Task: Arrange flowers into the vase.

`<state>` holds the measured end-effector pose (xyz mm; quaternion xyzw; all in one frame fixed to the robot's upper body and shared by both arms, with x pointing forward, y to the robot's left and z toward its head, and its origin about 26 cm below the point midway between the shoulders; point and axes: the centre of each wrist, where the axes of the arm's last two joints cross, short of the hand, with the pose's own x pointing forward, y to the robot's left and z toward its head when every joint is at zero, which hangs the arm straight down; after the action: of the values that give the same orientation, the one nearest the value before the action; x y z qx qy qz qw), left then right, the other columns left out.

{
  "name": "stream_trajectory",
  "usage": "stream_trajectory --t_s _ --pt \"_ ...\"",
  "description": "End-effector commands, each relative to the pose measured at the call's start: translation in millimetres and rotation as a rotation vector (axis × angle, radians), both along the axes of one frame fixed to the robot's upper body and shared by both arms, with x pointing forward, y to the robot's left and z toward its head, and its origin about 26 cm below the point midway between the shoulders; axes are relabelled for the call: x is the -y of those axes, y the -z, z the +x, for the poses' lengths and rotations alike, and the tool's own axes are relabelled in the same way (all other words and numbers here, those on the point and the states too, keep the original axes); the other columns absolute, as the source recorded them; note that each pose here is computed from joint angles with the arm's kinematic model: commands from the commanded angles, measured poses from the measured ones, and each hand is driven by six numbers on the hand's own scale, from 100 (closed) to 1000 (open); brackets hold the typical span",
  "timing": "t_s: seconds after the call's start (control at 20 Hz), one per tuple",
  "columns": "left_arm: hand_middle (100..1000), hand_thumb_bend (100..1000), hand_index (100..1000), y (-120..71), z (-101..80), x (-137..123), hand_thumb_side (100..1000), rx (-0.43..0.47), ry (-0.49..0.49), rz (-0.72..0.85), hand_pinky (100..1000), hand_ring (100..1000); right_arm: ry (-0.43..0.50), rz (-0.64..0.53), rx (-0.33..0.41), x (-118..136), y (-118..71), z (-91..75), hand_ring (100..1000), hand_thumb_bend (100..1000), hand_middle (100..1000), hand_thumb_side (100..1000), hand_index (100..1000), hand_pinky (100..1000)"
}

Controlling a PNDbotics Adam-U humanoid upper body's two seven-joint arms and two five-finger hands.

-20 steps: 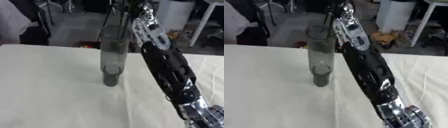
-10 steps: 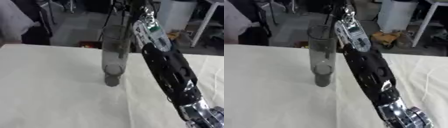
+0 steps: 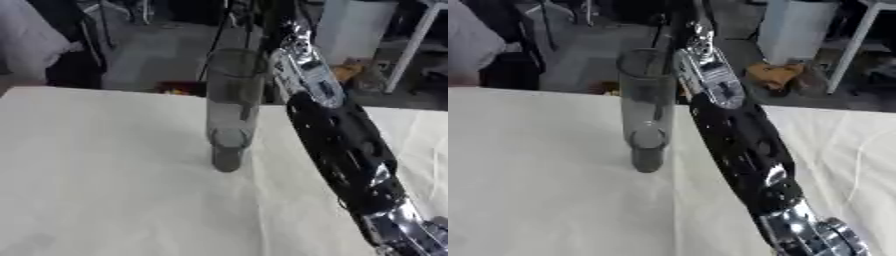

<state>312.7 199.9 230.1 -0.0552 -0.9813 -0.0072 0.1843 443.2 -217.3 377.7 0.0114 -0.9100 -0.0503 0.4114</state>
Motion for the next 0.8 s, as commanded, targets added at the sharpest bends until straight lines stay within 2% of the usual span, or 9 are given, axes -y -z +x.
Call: stream_trajectory --t_s 0.05,0.25,0.4,0.55,0.8 --pt "751 100 821 -7.7 -1.9 -1 1000 0.027 0.000 0.000 456 599 0.009 -0.012 0.071 7 -13.9 -5.5 1000 341 100 886 123 325" --pt "751 100 821 -7.5 -1.9 -1 1000 0.026 0.000 -0.001 454 600 0.016 -0.036 0.099 10 -10.6 -4.3 1000 362 103 893 141 334" --pt "751 100 821 -7.5 -1.9 -1 1000 0.025 0.001 -0.001 453 600 0.024 -0.055 0.115 13 -8.6 -3.7 1000 410 165 900 161 351" --pt "751 100 821 -7.3 -2.0 -1 1000 0.024 0.001 -0.002 453 599 0.037 -0.079 0.123 15 -5.3 -2.4 1000 454 185 911 183 369" --pt "751 100 821 -6.9 -2.0 -1 1000 0.022 0.001 -0.001 453 599 0.063 -0.132 0.133 18 -1.5 -0.7 1000 453 196 911 194 395"
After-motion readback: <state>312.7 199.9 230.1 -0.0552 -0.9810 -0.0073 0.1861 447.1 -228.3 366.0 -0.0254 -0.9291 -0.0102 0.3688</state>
